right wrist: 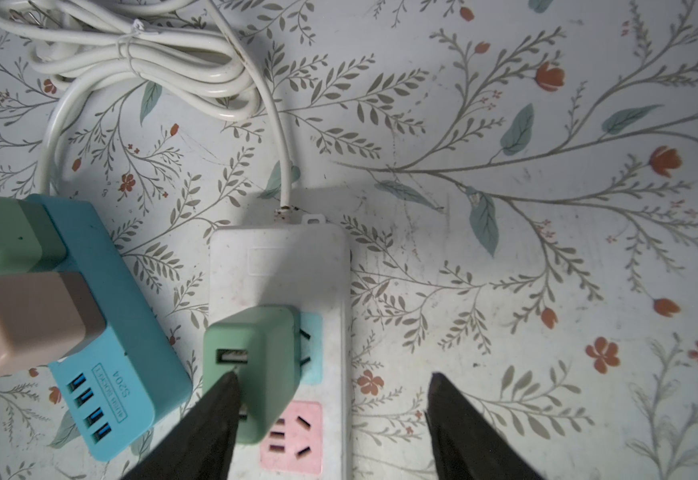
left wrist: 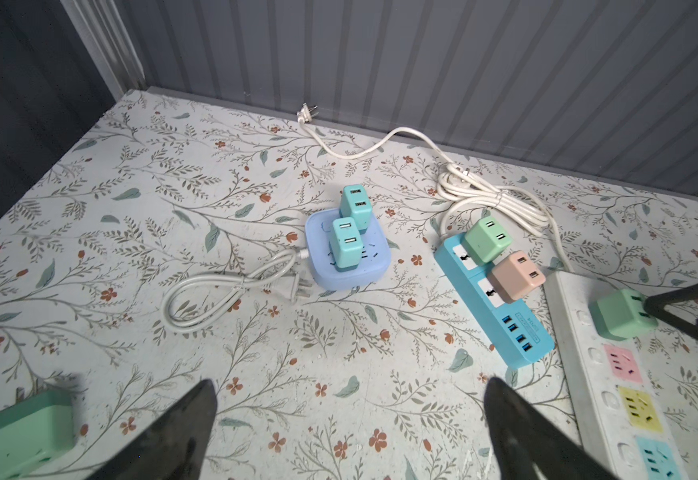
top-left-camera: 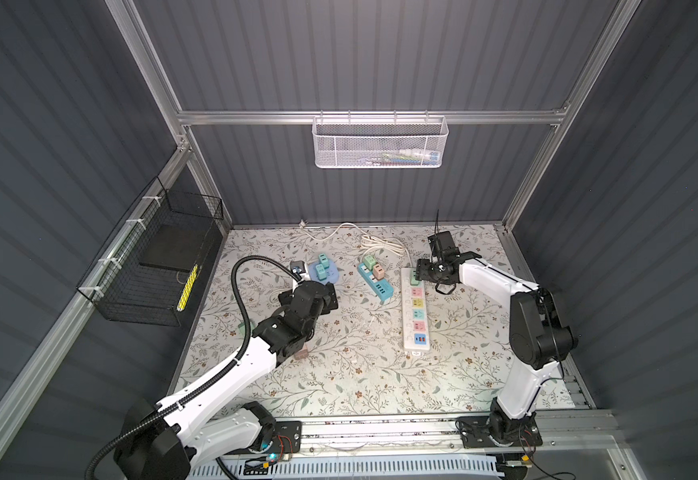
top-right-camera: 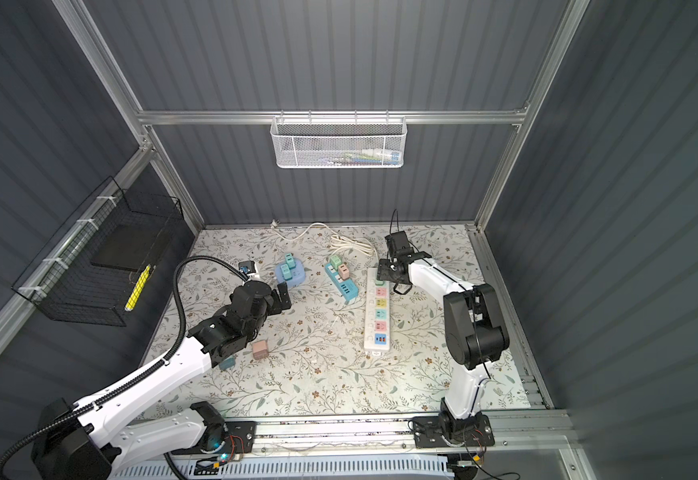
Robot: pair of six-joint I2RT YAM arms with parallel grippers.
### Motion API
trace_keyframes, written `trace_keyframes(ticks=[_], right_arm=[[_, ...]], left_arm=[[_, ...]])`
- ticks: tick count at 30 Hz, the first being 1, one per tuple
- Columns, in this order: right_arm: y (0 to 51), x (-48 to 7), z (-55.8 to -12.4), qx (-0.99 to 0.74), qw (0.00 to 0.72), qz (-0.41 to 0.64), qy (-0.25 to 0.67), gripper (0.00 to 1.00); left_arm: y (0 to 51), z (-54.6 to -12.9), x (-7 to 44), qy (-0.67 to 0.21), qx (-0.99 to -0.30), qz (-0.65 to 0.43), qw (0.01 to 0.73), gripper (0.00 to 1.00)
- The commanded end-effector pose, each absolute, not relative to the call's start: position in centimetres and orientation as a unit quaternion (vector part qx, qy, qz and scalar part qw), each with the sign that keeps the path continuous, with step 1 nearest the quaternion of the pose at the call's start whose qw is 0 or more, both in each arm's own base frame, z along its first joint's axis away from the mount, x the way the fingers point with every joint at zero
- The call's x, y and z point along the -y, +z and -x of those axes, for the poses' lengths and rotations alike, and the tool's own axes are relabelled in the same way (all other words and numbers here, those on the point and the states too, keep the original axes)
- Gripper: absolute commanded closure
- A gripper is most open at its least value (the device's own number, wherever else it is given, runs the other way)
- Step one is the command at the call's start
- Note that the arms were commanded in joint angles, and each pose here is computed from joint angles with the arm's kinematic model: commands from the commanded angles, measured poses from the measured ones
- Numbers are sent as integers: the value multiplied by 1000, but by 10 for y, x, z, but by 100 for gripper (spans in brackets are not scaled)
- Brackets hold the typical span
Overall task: Insert the plug
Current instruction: 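Open the right gripper and lift it while the left grasps the pink adapter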
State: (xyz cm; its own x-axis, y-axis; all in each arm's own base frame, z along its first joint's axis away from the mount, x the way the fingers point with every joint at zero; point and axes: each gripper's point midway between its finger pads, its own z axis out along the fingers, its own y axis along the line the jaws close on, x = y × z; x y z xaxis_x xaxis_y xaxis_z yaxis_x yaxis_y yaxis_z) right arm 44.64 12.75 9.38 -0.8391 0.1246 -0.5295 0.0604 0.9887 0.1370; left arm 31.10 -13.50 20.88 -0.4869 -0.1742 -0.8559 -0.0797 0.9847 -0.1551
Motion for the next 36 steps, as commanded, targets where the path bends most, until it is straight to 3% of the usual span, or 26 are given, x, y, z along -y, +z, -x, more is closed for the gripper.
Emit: trace_keyframes(ticks=[1, 9, 12, 16, 23, 36], right_arm=[[135, -123, -445, -948, 310, -48, 60, 26], [168, -130, -425, -936, 340, -31, 84, 15], [168, -132, -414, -936, 338, -22, 94, 15], [160, -134, -396, -942, 319, -14, 105, 15], [148, -134, -372, -943, 308, -9, 122, 22], [156, -141, -361, -939, 309, 0, 150, 31]], left_arm=[[191, -296, 109, -6, -884, 129, 449, 0], [109, -244, 87, 46, -948, 162, 269, 0], [84, -231, 90, 33, -962, 158, 219, 8], [67, -219, 91, 26, -969, 149, 194, 19], [36, -205, 94, 29, -980, 140, 138, 22], [19, -212, 93, 42, -983, 113, 135, 42]])
